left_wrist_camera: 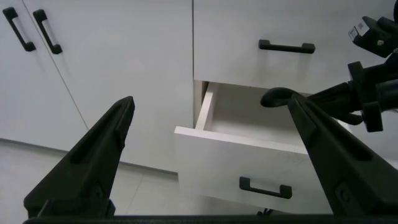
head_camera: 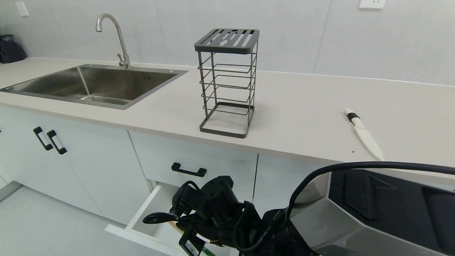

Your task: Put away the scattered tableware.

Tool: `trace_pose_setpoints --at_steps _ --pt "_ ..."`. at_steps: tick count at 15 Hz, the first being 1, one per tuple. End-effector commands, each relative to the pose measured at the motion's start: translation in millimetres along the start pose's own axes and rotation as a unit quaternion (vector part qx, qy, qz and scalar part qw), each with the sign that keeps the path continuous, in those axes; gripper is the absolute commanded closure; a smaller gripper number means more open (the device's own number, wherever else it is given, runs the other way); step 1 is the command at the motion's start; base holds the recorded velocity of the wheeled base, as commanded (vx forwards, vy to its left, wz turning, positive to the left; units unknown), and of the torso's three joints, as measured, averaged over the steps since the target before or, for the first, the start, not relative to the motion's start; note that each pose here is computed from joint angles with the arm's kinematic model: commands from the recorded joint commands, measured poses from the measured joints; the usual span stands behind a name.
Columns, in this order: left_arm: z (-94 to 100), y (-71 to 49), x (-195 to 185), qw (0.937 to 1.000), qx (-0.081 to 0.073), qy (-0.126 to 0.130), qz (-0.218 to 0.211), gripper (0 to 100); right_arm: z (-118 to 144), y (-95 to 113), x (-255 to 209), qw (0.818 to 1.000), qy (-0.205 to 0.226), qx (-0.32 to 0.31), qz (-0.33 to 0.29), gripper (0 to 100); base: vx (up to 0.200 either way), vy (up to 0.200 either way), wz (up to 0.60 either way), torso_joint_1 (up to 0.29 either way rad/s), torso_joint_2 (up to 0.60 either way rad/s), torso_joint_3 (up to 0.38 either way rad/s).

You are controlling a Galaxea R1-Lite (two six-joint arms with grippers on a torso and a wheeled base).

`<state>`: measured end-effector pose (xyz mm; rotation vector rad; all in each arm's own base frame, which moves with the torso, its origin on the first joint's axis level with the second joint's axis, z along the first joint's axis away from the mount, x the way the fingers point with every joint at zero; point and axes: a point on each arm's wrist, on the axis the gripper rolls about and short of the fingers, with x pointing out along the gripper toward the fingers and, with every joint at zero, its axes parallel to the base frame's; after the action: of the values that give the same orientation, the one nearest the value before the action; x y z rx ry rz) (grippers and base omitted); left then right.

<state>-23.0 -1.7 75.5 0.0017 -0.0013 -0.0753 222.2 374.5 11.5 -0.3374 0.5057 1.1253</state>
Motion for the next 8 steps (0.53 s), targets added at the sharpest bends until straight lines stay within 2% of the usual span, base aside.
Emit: trace_pose_setpoints --at_steps 1,4,8 --pt "0.0 0.0 0 1.0000 0.000 0.001 0.000 0 -9 -5 5 1.000 0.012 0.008 -0.004 100 0.000 0.000 0.00 0.000 0.00 0.000" --pt "0.0 0.0 0 1.0000 0.000 0.001 0.000 0 -26 -11 16 0.999 0.030 0.015 -0.009 100 0.000 0.000 0.00 0.000 0.00 0.000" --pt "0.0 0.0 0 1.0000 0.000 0.001 0.000 0 -40 -12 26 0.998 0.034 0.045 -0.011 100 0.000 0.000 0.00 0.000 0.00 0.000"
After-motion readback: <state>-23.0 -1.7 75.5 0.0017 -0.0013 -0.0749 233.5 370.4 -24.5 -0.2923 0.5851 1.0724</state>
